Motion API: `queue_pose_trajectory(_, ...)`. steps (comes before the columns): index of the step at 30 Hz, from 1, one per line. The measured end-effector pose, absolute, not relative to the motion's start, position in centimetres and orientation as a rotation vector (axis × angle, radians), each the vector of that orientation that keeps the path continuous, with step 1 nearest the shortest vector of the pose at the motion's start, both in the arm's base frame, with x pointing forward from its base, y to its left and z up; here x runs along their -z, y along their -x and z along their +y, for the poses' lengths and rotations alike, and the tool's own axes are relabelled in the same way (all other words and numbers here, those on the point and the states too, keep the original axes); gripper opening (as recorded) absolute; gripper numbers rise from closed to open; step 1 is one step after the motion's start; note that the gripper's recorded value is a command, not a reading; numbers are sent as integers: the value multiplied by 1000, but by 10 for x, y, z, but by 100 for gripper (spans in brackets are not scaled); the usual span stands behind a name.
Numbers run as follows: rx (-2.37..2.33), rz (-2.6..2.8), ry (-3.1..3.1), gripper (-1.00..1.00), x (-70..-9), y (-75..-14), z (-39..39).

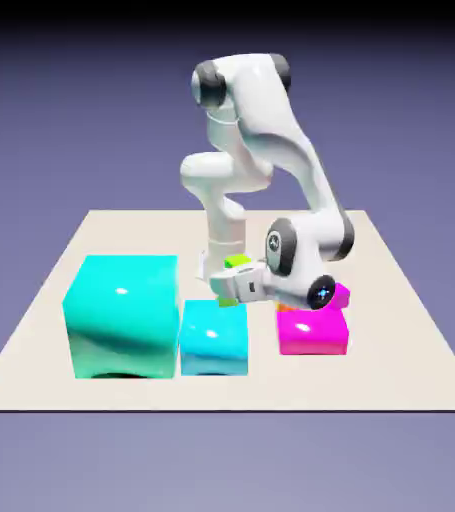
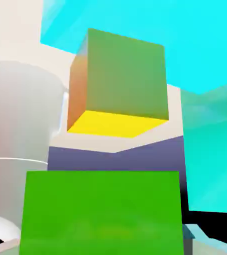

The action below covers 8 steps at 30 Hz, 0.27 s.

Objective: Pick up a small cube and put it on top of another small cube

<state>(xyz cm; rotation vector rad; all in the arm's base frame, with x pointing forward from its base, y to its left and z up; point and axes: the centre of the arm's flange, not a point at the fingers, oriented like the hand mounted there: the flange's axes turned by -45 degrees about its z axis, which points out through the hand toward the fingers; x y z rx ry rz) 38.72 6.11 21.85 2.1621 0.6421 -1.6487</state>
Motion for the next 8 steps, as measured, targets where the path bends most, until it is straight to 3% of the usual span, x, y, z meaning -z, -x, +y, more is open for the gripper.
queue_pose_trajectory(1, 1649, 642, -2162, -100, -212, -378, 55)
queue_pose_trajectory(2, 1649, 643, -2163, 100, -207, -372, 52)
queue_pose_trajectory(8, 1648, 644, -2161, 100, -235, -407, 74)
